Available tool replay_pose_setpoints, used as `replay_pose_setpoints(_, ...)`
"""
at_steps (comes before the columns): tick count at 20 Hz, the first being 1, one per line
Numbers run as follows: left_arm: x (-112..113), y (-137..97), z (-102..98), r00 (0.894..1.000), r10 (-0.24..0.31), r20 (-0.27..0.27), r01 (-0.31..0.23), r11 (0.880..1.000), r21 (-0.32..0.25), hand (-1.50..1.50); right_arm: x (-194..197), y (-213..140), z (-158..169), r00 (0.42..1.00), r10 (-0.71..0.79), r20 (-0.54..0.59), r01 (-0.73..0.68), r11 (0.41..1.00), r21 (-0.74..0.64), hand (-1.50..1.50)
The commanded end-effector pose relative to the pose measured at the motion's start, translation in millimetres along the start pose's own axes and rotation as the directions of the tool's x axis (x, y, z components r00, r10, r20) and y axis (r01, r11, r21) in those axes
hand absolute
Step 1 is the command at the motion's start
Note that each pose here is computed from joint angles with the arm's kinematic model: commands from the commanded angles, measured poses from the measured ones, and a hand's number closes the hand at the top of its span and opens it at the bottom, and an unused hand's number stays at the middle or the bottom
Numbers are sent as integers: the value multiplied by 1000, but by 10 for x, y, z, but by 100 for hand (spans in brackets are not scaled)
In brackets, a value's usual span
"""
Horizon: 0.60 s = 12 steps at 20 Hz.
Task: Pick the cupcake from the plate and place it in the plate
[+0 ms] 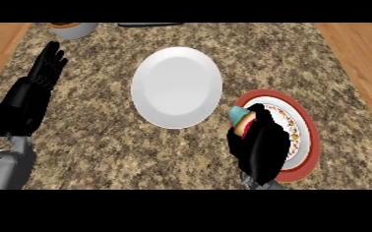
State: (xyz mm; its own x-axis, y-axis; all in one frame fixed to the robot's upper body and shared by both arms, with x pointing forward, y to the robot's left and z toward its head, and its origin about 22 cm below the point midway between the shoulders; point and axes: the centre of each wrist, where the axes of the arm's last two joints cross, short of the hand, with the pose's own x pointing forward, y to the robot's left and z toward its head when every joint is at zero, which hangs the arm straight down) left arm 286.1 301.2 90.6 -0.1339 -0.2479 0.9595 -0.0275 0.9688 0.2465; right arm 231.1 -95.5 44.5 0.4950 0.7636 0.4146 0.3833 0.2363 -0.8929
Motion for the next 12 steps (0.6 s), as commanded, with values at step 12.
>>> replay_pose_setpoints(12, 177, -205, -164, 998, 23, 62, -17, 996, -93, 0, 567, -431, -144, 983, -142, -119, 122, 979, -164, 150)
